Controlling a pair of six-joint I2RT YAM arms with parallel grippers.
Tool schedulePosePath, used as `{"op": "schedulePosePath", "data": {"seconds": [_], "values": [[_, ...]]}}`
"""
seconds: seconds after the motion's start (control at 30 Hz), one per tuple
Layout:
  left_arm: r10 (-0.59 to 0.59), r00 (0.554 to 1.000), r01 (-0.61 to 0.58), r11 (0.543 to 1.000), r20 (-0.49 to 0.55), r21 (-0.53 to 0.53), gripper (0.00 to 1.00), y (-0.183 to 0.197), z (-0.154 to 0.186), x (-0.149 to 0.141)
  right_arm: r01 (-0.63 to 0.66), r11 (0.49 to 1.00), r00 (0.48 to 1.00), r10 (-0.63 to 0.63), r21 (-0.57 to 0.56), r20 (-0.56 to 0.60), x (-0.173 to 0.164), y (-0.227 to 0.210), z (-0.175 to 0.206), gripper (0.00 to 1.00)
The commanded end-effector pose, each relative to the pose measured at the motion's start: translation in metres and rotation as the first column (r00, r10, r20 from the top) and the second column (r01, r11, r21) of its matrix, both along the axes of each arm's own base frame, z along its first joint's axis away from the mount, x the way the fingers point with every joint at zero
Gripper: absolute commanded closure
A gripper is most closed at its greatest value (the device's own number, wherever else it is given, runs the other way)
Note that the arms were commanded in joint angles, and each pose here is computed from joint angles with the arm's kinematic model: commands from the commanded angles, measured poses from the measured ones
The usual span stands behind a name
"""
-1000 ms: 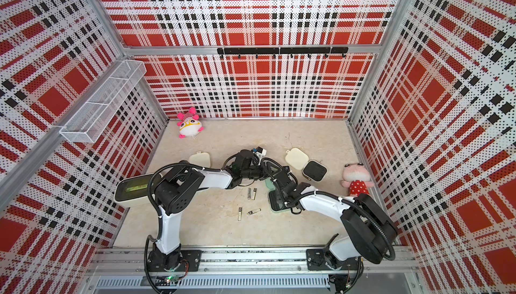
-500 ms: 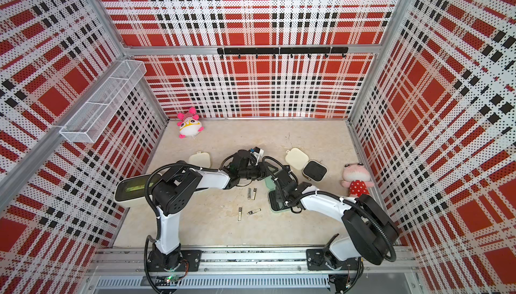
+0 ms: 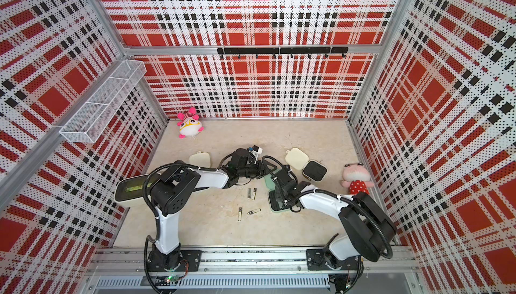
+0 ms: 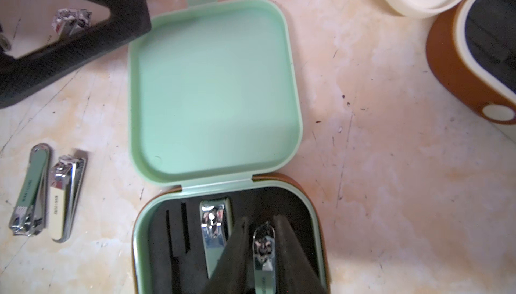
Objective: Organize nail clipper sets
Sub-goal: Place the nail clipper in the storage box.
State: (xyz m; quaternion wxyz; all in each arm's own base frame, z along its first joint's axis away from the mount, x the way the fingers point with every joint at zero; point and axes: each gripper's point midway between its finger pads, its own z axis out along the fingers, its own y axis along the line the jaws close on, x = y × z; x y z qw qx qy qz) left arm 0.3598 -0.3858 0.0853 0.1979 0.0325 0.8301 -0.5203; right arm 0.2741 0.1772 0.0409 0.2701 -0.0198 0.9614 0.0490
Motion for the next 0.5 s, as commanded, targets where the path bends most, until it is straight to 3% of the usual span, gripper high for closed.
{"op": "schedulePosePath", "data": {"seconds": [0.0,0.47], "values": [[-0.016,1.0,0.017,1.0,0.022,-0.018,0.39,-0.0001,0.0098,-0.0028,0.01,1.0,1.0,-0.01,0.027,0.017,0.0092,0.0063,0.0058,0.79],[-0.02,1.0,0.02,1.0,0.018,-0.013,0.39,-0.0011,0.0065,-0.0039,0.005,1.0,1.0,-0.005,0.026,0.006,0.0072,0.0062,0.0006,0.82]]}}
